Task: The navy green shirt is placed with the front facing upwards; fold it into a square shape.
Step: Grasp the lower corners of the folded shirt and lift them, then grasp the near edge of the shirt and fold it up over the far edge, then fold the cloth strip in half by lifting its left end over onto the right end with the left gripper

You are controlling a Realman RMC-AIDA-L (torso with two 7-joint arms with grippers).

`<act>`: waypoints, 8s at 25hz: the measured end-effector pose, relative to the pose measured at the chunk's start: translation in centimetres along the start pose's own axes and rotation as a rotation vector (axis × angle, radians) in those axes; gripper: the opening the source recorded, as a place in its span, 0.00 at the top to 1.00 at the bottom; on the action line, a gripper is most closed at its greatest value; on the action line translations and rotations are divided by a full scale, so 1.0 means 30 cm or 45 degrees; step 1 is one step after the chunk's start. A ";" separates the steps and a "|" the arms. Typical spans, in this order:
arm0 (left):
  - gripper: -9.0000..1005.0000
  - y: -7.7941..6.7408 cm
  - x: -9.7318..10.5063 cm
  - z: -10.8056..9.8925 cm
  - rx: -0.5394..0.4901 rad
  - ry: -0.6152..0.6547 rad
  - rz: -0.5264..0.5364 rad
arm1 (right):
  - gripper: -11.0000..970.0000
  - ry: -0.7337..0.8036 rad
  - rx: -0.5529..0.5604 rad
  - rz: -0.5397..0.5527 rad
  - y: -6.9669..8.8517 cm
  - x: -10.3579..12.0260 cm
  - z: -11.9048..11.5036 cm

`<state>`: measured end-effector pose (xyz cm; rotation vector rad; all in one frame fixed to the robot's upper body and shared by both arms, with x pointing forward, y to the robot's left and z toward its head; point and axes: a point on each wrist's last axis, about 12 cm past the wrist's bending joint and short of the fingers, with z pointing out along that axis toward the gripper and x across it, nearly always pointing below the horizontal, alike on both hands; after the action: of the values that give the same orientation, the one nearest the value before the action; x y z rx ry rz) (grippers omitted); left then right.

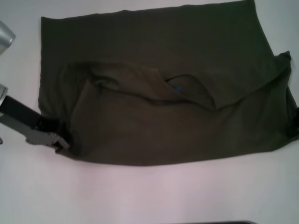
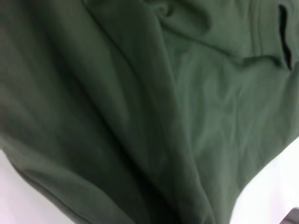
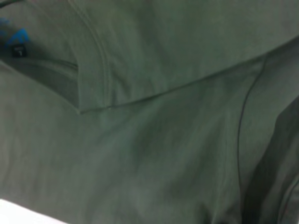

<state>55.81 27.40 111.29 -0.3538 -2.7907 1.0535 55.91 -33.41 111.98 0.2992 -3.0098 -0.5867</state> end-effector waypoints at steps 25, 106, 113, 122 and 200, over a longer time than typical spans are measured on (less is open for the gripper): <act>0.96 -0.125 -0.140 -0.211 -0.005 -0.290 0.120 | 0.97 -0.356 -0.111 -0.160 0.089 -0.167 -0.274; 0.86 -0.133 -0.457 -0.088 -0.447 -1.097 -0.001 | 0.89 -1.100 0.372 -0.093 0.102 -0.477 -0.084; 0.71 -0.113 -0.428 -0.118 -0.447 -1.101 -0.009 | 0.51 -1.076 0.377 -0.070 0.078 -0.484 -0.132; 0.44 -0.147 -0.420 -0.141 -0.383 -1.093 0.020 | 0.30 -0.992 0.341 -0.086 0.079 -0.473 -0.163; 0.22 0.165 -0.076 -0.015 -0.118 -0.829 -0.241 | 0.05 -1.133 -0.530 -0.067 -0.106 0.072 0.013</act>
<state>58.94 30.68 108.22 0.3048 -3.3447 1.1559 54.31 -36.58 110.49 0.0965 -3.5168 -1.7105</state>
